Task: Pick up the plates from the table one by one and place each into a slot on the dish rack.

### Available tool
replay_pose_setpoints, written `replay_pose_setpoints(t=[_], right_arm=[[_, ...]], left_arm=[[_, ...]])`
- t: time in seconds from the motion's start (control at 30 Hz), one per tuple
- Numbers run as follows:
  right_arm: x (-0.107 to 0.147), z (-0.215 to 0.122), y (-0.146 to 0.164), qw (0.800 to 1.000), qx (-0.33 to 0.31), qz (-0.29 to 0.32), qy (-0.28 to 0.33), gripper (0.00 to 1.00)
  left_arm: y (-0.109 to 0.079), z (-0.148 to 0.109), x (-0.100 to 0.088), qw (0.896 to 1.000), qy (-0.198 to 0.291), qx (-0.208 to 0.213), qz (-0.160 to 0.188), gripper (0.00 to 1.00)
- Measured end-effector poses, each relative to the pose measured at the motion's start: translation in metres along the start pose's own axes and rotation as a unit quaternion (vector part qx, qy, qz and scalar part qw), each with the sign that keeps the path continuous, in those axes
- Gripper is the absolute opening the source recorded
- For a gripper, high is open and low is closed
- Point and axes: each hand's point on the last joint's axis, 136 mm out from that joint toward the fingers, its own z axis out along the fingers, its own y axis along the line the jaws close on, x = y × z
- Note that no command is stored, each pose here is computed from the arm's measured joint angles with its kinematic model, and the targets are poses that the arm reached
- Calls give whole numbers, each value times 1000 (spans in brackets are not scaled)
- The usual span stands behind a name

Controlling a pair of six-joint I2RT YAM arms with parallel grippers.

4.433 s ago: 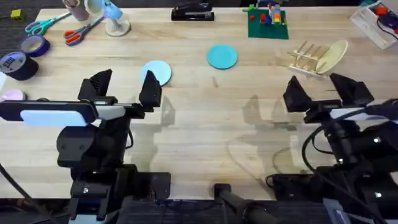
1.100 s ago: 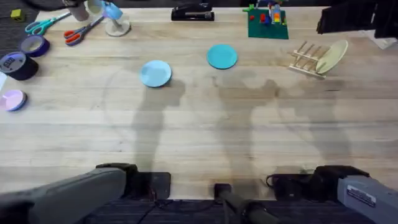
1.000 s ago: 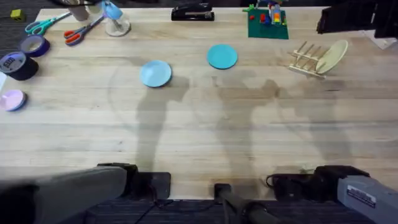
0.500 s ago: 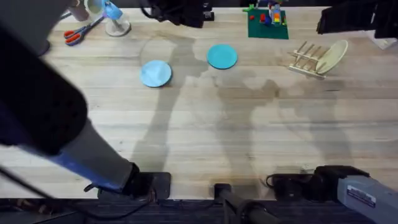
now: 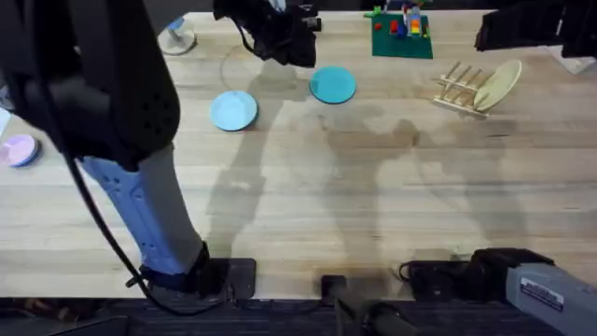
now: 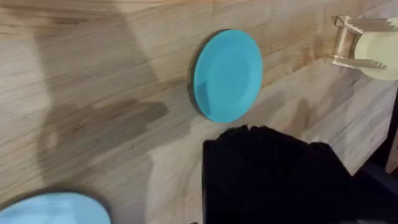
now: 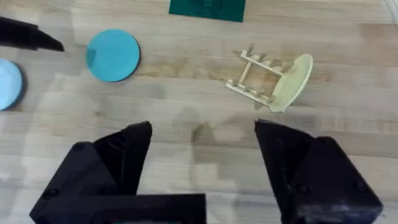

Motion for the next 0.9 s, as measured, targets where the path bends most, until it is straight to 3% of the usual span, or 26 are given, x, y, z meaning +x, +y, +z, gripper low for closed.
replay_pose_setpoints(t=[0.4, 0.9], right_arm=[[0, 0, 0, 1000, 0, 0, 0, 995], [0, 0, 0, 1000, 0, 0, 0, 993]], left_arm=[[15, 26, 0, 1000, 14, 9, -21, 38], [-5, 37, -4, 1000, 5, 21, -12, 39]])
